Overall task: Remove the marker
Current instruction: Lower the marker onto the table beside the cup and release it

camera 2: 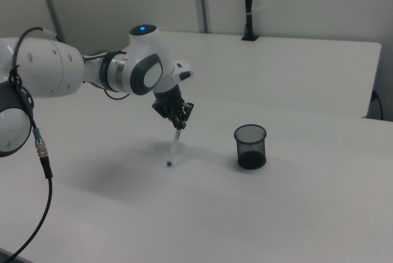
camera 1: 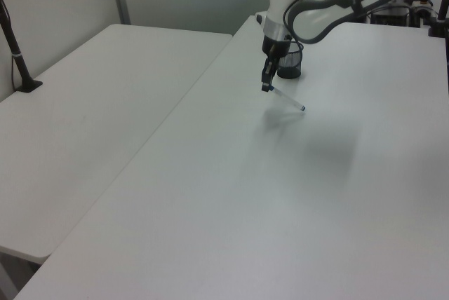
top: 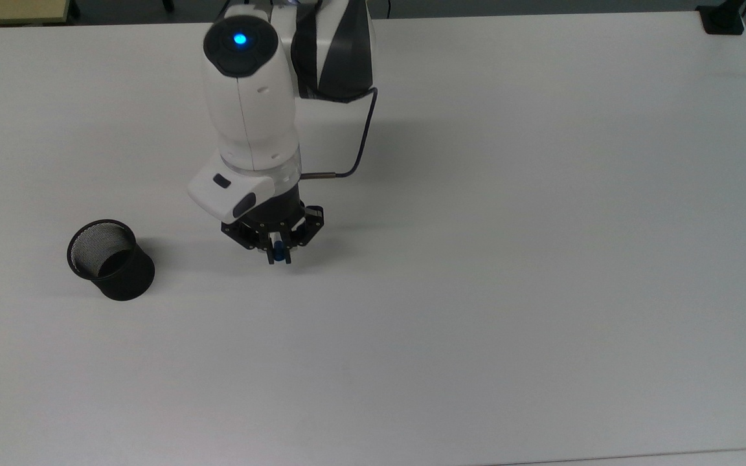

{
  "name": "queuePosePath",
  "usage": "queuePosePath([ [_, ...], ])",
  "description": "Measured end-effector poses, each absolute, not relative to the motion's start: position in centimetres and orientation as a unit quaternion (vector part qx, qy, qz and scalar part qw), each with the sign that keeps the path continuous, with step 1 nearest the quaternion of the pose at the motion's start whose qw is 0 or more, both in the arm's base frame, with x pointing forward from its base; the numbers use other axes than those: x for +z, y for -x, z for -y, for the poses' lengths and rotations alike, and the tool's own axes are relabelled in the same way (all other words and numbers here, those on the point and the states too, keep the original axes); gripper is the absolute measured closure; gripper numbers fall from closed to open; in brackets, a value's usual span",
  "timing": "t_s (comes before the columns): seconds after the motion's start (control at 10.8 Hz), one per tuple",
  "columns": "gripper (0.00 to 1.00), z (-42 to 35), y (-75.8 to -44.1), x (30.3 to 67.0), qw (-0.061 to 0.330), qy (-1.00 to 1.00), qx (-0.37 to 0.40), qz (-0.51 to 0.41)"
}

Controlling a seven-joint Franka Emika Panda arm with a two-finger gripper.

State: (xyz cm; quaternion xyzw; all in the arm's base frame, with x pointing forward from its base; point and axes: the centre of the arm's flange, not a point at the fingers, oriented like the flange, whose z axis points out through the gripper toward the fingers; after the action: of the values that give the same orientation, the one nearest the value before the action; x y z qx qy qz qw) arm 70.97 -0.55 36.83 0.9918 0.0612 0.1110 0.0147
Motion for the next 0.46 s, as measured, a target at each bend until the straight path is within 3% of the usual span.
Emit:
queuePosePath([
  [0.28, 0.36, -0.5, -71.4, 36.5, 0.014, -0.99, 0.124, -0.065],
  [0.46, 0.04, -1.7, -71.6, 39.0, 0.011, -0.988, 0.143, -0.054],
])
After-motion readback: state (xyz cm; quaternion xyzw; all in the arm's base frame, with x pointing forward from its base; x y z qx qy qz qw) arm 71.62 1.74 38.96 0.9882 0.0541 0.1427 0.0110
